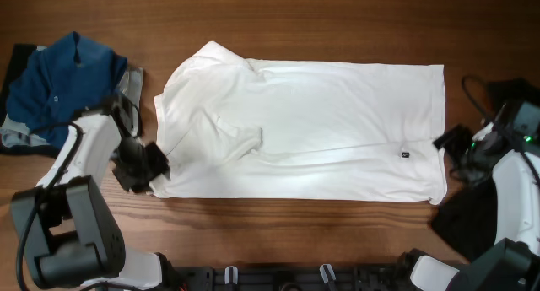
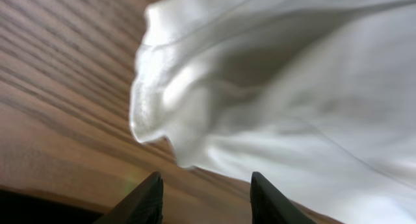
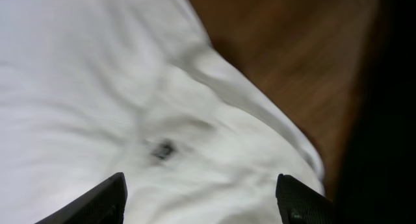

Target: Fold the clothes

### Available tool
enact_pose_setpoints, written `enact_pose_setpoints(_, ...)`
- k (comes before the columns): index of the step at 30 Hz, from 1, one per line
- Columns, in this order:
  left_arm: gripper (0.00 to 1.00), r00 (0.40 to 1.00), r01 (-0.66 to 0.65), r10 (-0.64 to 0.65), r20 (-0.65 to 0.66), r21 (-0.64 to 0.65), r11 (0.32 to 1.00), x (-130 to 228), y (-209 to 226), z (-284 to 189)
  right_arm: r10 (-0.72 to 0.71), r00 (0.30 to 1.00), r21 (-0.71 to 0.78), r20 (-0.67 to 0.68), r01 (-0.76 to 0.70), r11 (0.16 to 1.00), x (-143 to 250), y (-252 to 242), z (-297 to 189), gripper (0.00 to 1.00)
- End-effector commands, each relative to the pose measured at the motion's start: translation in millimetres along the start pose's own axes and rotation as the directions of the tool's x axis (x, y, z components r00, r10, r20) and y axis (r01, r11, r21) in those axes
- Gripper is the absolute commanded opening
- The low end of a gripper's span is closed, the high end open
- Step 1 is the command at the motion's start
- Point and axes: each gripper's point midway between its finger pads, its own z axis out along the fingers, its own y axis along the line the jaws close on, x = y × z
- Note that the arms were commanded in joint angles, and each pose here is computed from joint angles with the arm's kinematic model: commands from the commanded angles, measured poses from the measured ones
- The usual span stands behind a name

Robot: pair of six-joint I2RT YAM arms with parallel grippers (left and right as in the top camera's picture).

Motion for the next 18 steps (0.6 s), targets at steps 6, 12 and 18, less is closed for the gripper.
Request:
enact_pose_setpoints(6, 0.38, 0.695, -0.545, 0.323, 0.642, 0.178, 0.819, -79.4, -140.7, -174.6, -0.209, 0.963, -0.443, 0.170, 0.264, 0.857, -41.1, 106.5, -78.1, 0.70)
enact_pose_setpoints(12, 0.58, 0.421, -0.692, 0.355, 0.835, 0.043, 0.721, -110.0, -219.7, -202.2, -0.211, 0.962, -0.445, 0.175, 0.269, 0.854, -42.5, 107.6, -78.6, 0.70)
enact_pose_setpoints(18, 0.57, 0.473, -0.705, 0.387, 0.791, 0.077, 0.705, -162.9, -267.1, -122.6, -0.205, 0.968, -0.427, 0.145, 0.248, 0.870, -37.4, 102.1, -74.6, 0.70)
